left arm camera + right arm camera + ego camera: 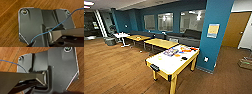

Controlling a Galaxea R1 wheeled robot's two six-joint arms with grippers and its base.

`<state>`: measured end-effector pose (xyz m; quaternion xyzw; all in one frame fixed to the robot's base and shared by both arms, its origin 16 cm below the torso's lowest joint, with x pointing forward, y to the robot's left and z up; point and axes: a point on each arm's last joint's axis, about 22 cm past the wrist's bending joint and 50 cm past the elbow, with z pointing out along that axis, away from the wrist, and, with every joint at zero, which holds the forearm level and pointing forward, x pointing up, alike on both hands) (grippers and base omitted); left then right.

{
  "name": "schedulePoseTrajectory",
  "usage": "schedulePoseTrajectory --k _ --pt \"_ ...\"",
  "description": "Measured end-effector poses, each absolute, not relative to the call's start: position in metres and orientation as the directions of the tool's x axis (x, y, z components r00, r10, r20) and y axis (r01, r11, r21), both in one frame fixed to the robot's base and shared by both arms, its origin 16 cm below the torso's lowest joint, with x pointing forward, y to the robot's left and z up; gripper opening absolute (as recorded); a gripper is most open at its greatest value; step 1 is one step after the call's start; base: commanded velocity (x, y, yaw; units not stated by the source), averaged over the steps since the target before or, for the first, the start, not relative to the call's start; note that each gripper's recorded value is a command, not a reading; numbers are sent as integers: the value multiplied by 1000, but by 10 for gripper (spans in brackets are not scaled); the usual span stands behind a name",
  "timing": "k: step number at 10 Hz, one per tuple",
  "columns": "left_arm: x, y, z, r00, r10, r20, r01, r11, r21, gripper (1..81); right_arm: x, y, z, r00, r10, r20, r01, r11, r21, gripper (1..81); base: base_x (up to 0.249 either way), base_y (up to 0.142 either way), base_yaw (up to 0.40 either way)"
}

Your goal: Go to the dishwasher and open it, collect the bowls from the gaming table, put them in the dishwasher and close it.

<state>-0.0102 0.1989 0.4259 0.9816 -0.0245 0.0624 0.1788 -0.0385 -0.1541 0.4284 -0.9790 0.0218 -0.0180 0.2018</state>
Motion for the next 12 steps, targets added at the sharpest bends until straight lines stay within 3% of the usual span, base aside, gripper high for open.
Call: schedulePoseTrajectory --k 12 --pt "-9 202 426 991 -25 134 -71 -936 345 811 -39 -147 429 998 -50 25 -36 -914 -404 811 144 56 0"
